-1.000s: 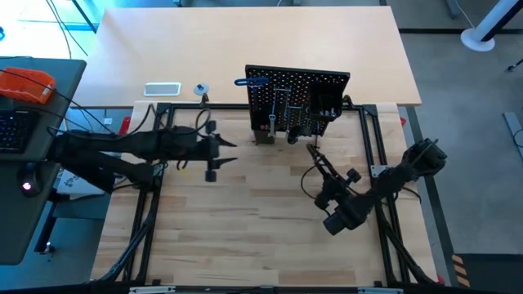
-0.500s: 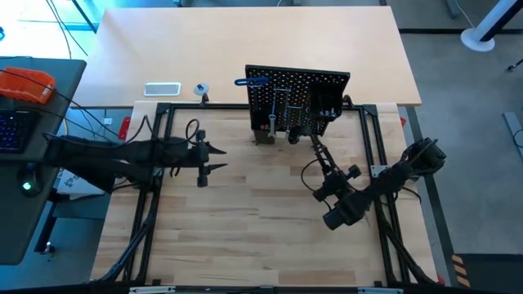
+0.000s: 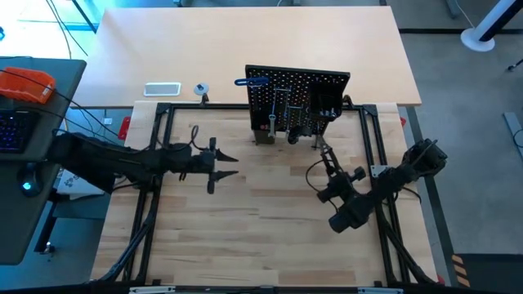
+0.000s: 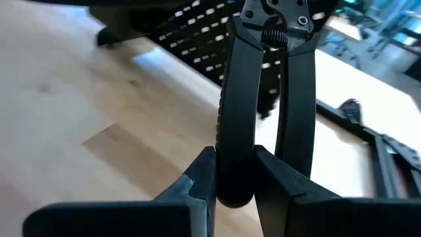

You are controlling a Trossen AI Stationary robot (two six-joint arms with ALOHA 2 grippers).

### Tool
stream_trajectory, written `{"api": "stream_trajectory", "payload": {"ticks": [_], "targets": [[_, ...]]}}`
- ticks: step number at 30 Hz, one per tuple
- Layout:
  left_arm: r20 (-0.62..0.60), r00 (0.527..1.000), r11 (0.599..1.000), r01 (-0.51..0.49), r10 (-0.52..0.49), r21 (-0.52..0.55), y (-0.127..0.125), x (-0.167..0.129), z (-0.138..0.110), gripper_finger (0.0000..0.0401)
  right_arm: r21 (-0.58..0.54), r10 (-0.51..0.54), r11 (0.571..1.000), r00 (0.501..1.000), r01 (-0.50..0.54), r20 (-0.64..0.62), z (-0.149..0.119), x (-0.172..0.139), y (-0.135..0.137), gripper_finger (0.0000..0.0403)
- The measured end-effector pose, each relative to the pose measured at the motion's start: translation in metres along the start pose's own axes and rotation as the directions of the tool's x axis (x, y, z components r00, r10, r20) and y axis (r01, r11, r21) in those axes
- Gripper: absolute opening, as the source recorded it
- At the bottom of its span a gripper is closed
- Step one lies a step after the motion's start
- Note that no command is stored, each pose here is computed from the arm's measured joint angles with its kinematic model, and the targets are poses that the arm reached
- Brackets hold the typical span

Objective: Hang tools onto peg board
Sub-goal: Hang the wire cutter on the pegboard

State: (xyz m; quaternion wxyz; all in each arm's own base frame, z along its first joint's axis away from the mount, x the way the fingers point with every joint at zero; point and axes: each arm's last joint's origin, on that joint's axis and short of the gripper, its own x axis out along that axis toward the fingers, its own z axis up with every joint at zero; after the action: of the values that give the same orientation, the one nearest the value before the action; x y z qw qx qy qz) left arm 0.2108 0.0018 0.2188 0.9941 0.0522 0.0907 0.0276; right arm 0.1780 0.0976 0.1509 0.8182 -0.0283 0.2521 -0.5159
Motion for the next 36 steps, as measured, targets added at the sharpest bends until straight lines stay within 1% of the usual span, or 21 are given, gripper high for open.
{"api": "stream_trajectory", "payload": {"ticks": [3, 7, 14, 19, 26, 28, 31, 36], "targets": [[-0.006, 0.999, 0.999, 0.036, -0.036, -0.028, -0.002, 0.008, -0.005, 0.0172, 0.013, -0.022, 1.000, 0.999, 0.022, 0.034, 0.002, 0.000, -0.005, 0.0060], [0.008, 0.998, 0.997, 0.057, -0.056, -0.052, -0.004, 0.016, -0.008, 0.0172, 0.007, -0.012, 1.000, 0.999, 0.012, 0.047, 0.002, -0.001, -0.005, 0.0060], [0.088, 0.994, 0.996, 0.074, -0.069, -0.051, -0.009, 0.028, -0.008, 0.0172, -0.033, 0.022, 0.999, 0.998, -0.020, 0.063, 0.000, -0.007, -0.004, 0.0060], [0.069, 0.992, 0.992, 0.109, -0.105, -0.056, -0.012, 0.043, -0.009, 0.0172, -0.110, 0.046, 0.993, 0.997, -0.039, 0.064, 0.001, -0.013, -0.002, 0.0060], [0.033, 0.992, 0.989, 0.128, -0.125, -0.074, -0.014, 0.067, -0.009, 0.0172, -0.246, 0.116, 0.965, 0.990, -0.092, 0.085, 0.014, -0.030, 0.009, 0.0060], [0.037, 0.991, 0.988, 0.129, -0.126, -0.080, -0.013, 0.071, -0.007, 0.0172, -0.279, 0.142, 0.954, 0.986, -0.113, 0.087, 0.018, -0.036, 0.013, 0.0060], [0.052, 0.990, 0.985, 0.139, -0.134, -0.104, -0.010, 0.072, -0.002, 0.0172, -0.356, 0.200, 0.922, 0.975, -0.155, 0.092, 0.023, -0.047, 0.021, 0.0060], [0.064, 0.981, 0.962, 0.195, -0.186, -0.189, -0.007, 0.073, 0.000, 0.0172, -0.512, 0.311, 0.827, 0.948, -0.233, 0.071, 0.037, -0.065, 0.043, 0.0060]]}}
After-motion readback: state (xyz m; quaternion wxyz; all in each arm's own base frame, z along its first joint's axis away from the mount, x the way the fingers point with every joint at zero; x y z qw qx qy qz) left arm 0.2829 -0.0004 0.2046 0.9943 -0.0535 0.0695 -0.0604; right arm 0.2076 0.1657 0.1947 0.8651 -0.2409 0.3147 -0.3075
